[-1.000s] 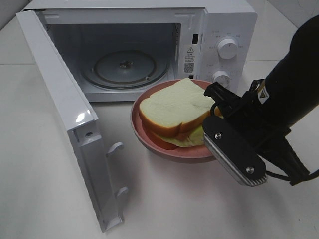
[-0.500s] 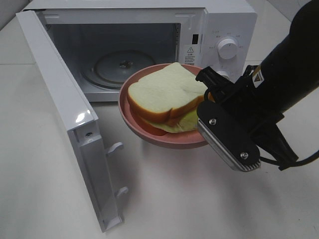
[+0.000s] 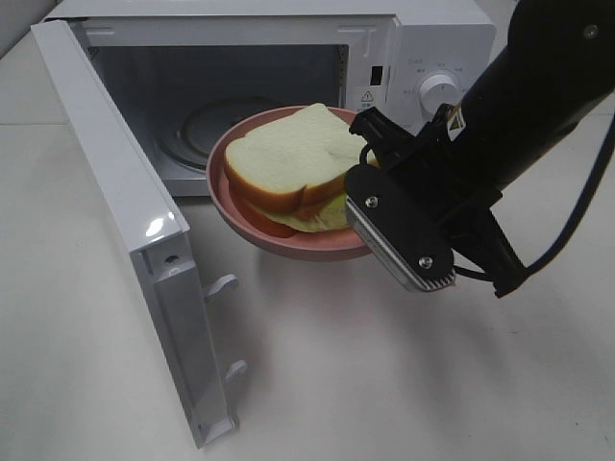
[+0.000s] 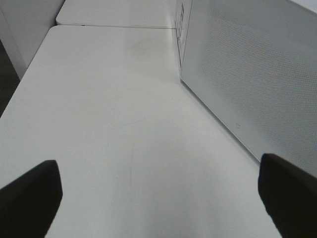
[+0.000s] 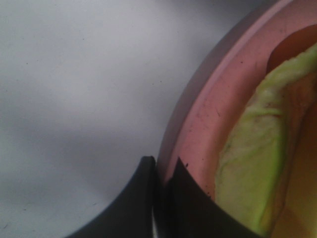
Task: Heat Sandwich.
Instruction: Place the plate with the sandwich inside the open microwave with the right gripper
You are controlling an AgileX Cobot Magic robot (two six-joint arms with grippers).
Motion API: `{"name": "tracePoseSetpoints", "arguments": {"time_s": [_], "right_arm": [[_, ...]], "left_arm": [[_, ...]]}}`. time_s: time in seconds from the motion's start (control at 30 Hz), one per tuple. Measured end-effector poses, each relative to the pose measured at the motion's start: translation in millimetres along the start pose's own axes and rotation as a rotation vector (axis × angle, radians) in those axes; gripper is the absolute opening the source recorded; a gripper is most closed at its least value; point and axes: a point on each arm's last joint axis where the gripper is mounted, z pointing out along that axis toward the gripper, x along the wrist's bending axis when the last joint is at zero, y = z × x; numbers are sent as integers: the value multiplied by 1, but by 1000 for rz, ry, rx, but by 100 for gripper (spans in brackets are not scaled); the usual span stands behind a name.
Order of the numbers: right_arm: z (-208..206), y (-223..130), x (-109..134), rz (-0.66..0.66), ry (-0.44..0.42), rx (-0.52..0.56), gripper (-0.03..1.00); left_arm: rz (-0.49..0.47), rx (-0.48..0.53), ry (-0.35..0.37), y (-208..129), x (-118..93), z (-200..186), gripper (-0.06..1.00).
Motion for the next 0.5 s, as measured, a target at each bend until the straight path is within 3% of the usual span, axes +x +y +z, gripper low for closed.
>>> {"name": "tracePoseSetpoints", "arguments": {"time_s": [0.5], "right_arm": [[21, 1, -33, -13, -8, -38, 5]], "left_arm": [[0, 0, 0, 0, 0, 0, 99]]}}
